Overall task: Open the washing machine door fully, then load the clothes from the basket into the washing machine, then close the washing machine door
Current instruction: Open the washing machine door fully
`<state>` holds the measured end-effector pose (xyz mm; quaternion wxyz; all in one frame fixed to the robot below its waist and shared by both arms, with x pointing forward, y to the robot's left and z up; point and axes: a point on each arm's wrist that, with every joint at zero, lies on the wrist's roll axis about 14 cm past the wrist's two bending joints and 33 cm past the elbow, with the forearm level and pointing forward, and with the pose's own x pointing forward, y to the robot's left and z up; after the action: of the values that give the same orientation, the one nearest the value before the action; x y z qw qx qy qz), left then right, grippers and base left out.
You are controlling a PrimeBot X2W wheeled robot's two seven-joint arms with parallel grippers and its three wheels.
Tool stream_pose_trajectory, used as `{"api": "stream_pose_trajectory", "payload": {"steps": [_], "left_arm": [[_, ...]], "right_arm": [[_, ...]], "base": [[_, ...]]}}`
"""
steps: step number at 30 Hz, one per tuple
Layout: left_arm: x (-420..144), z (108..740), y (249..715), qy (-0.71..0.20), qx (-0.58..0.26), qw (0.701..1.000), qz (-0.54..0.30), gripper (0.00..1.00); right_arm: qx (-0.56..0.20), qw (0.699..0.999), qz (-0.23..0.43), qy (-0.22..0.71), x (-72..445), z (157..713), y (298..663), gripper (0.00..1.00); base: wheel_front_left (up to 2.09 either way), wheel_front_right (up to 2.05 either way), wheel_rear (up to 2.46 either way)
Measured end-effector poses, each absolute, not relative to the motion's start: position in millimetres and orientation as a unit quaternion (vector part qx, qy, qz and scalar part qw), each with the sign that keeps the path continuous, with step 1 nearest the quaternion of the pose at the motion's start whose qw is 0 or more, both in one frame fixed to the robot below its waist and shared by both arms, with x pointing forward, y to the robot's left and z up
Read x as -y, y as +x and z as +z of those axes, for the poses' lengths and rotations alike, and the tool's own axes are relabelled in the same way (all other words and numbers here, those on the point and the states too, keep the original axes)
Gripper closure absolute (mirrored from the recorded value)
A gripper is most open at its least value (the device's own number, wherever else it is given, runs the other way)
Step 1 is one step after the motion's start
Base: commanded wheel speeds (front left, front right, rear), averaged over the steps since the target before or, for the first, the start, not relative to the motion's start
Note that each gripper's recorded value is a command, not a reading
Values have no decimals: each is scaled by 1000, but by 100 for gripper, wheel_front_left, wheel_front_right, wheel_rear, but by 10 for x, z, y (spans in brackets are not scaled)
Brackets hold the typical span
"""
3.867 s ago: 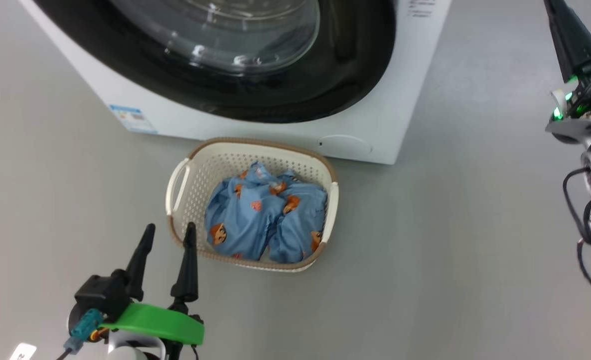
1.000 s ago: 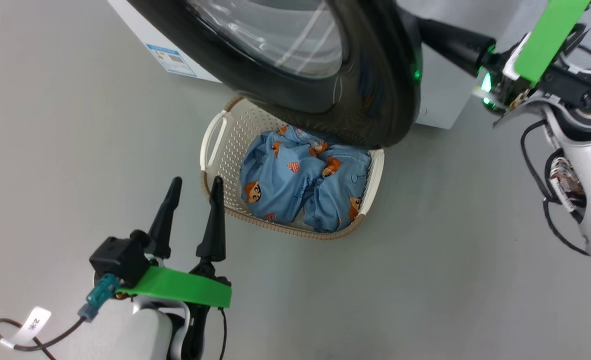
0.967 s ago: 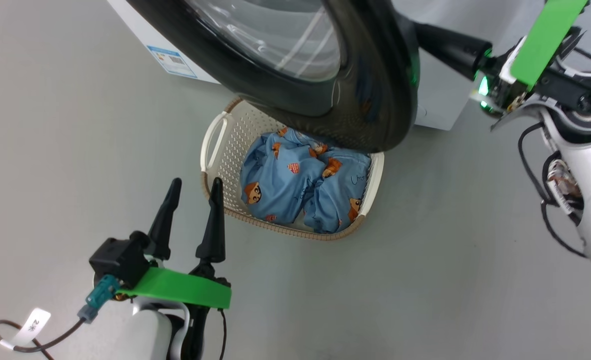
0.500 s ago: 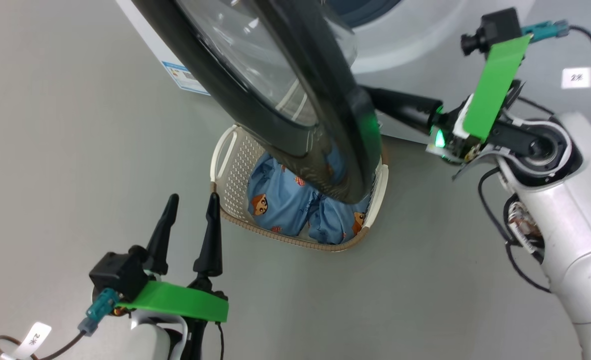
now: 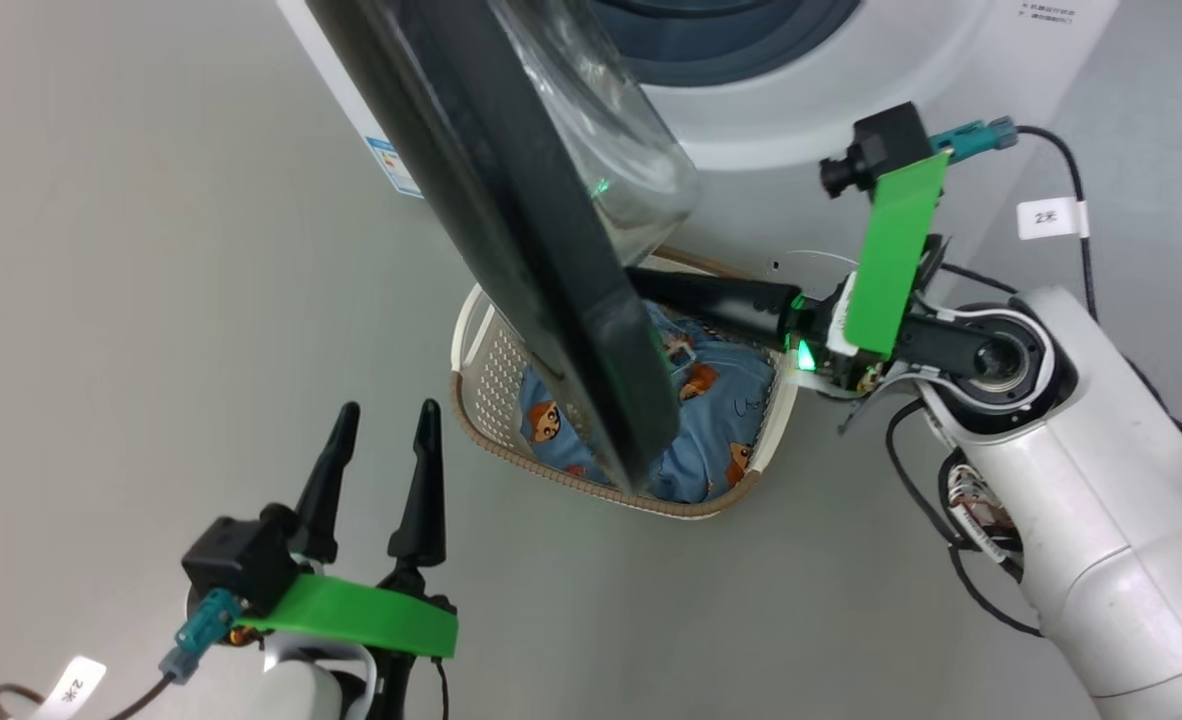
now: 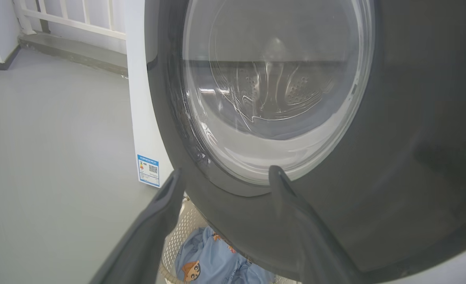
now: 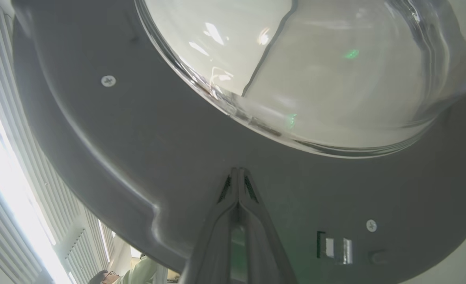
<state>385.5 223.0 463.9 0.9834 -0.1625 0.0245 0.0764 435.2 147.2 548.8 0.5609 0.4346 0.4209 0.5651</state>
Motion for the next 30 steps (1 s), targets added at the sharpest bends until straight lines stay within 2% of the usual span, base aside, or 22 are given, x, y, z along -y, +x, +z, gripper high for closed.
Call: {"api": "stream_pose_trajectory", "payload": {"steps": [7, 16, 23, 29, 30], "left_arm": [[-2279, 4649, 3761, -163, -23, 983, 86, 0], [-2277, 4688, 3729, -164, -18, 983, 86, 0], [-2181, 4660, 3739, -160, -23, 984, 69, 0], [-2107, 4665, 3780, -159, -23, 986, 53, 0], [-2101, 4665, 3785, -159, -23, 986, 52, 0]], "right_arm": [[-437, 539, 584, 422, -1624, 5502, 4133, 100], [-434, 538, 589, 418, -1654, 5571, 4068, 100], [-415, 565, 561, 440, -1512, 5579, 4183, 100], [-384, 619, 523, 442, -1273, 5547, 4371, 100], [-382, 628, 515, 441, -1230, 5518, 4385, 93]], "base": [[0, 0, 0], [0, 0, 0], [0, 0, 0], [0, 0, 0], [0, 0, 0]]}}
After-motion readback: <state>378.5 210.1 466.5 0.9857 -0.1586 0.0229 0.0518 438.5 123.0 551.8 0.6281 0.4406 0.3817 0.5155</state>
